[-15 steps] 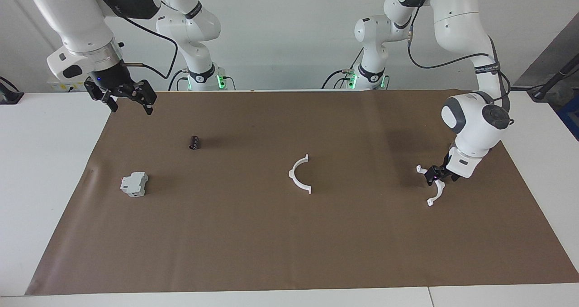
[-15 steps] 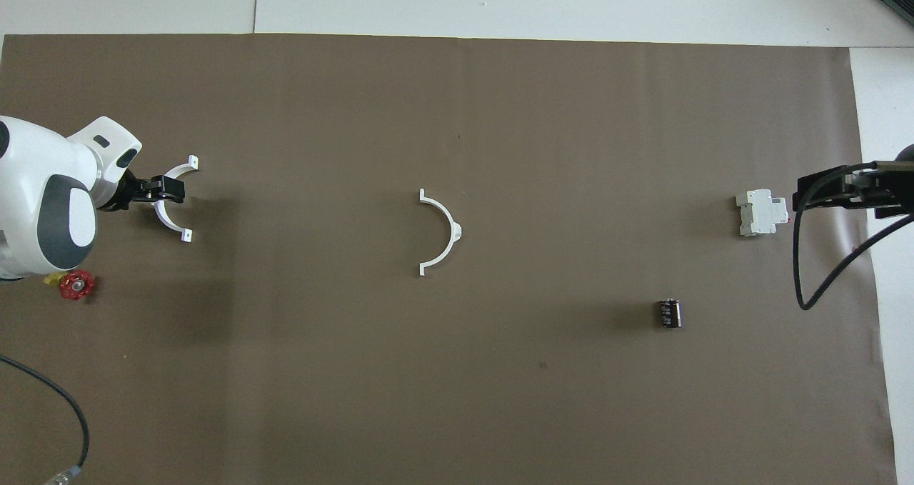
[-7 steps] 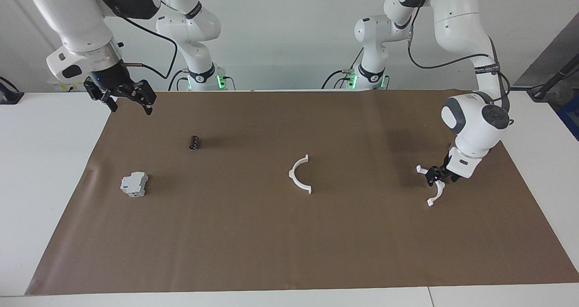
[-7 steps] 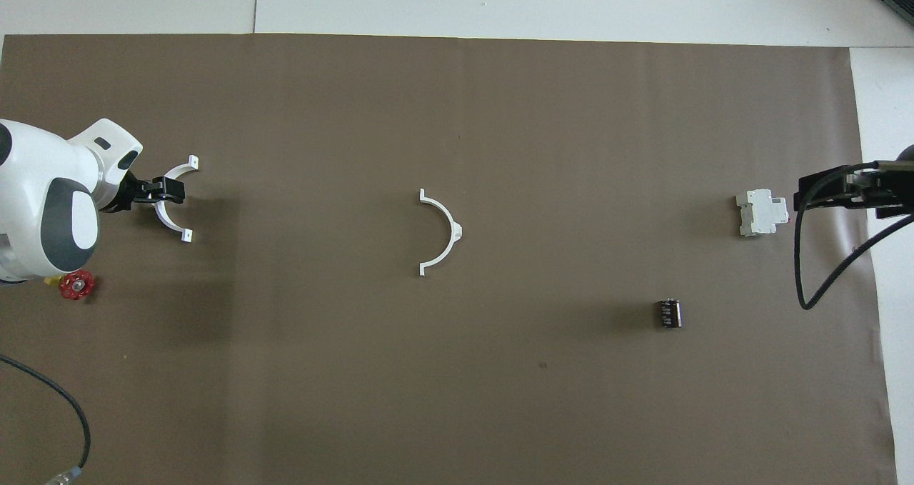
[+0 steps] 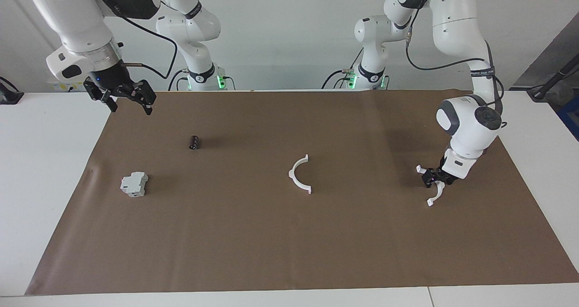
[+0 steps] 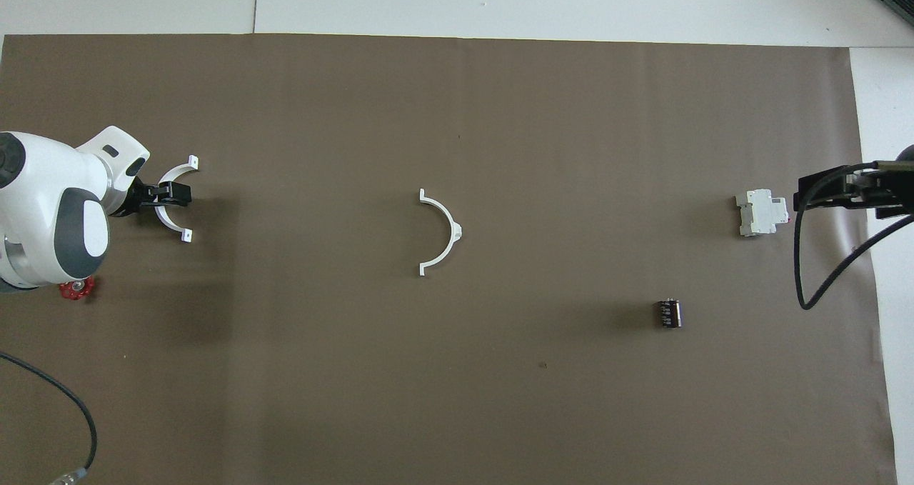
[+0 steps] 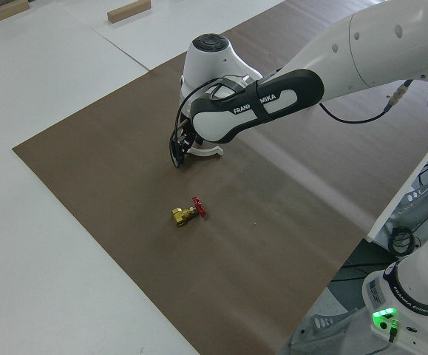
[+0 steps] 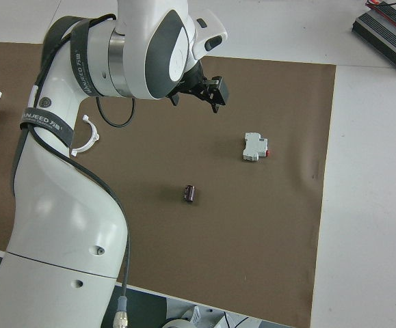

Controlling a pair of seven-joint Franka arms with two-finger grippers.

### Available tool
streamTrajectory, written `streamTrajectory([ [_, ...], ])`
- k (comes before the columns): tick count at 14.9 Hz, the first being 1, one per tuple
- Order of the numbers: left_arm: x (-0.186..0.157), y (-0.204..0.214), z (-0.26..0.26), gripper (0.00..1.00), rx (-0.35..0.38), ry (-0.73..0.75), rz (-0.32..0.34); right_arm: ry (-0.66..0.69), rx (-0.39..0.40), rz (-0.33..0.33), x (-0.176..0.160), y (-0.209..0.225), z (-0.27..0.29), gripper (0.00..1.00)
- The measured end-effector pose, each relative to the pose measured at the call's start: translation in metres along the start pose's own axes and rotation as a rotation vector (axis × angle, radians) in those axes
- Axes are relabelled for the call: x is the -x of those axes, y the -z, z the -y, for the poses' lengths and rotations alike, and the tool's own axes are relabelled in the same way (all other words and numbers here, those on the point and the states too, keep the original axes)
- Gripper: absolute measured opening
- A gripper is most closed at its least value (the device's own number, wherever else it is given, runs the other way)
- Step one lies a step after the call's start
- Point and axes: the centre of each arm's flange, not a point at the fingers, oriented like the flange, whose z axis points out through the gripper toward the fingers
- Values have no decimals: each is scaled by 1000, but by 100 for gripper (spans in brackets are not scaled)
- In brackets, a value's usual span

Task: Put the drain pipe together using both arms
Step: 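Grasp the other white half-ring clamp with the left gripper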

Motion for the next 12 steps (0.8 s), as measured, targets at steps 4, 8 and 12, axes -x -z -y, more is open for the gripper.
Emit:
streamTrajectory([
  [4,0,0,0,87,0,0,0,0,0,0,0,0,0,100],
  [8,0,1,0,87,0,-1,-2,0,0,0,0,0,0,100],
  [12,-1,7,-1,87,1,-1,-11,0,0,0,0,0,0,100],
])
